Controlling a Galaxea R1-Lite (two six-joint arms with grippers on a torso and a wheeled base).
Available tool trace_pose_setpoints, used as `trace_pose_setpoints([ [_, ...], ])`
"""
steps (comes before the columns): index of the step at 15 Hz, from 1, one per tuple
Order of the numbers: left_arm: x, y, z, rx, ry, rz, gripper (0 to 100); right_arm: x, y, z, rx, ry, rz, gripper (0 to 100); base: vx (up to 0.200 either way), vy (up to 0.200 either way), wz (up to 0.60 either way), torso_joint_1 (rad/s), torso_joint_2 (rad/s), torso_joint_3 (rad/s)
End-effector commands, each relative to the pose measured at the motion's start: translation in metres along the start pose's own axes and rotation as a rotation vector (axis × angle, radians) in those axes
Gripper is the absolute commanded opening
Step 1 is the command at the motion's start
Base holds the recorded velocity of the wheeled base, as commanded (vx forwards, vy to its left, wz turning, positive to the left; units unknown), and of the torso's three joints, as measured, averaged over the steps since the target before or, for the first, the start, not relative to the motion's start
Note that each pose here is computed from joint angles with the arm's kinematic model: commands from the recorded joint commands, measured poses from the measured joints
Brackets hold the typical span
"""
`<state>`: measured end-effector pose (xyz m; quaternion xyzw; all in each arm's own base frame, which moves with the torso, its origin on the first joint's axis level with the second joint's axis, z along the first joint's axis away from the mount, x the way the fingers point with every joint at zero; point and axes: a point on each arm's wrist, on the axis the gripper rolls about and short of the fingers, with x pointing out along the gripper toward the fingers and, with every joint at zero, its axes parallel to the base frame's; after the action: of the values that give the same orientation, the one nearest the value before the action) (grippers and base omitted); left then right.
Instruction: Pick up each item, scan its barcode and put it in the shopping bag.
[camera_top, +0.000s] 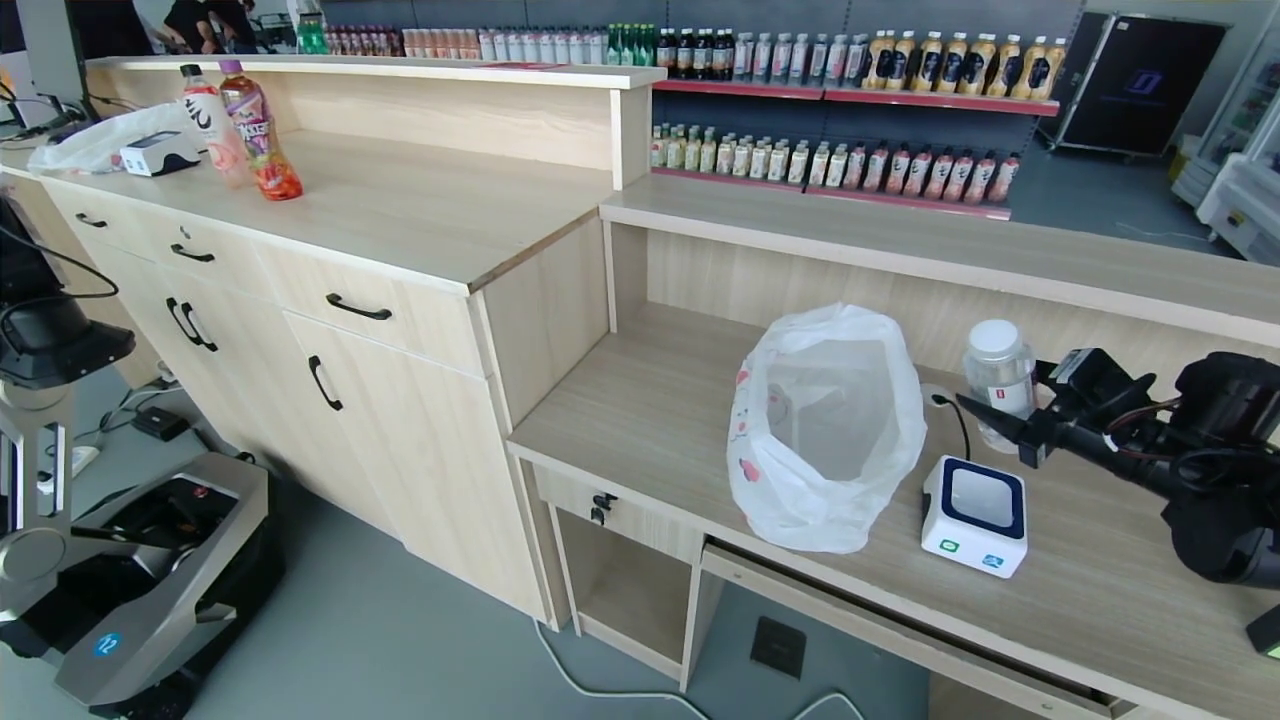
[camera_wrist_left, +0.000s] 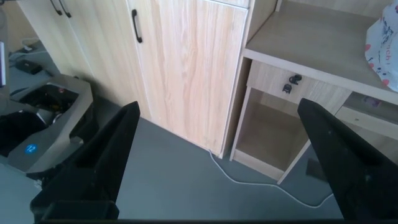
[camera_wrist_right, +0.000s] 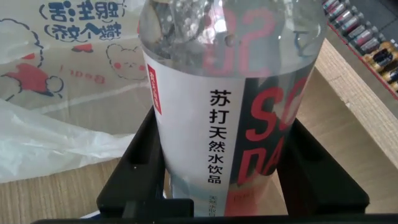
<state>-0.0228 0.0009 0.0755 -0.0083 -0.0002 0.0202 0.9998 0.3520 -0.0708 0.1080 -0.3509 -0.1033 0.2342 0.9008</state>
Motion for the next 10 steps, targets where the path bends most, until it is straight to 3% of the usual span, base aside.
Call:
trace_pose_setpoints([
  [1,0.0,0.0,0.0,0.0,0.0,0.001,100,0.004,0.004,-0.01,0.015,0.002,0.022,0,0.0,0.0,0.0,0.0,0.0,0.0],
  [10,0.0,0.0,0.0,0.0,0.0,-0.001,100,0.025,0.007,-0.035,0.001,-0.067,0.095,0,0.0,0.0,0.0,0.0,0.0,0.0],
])
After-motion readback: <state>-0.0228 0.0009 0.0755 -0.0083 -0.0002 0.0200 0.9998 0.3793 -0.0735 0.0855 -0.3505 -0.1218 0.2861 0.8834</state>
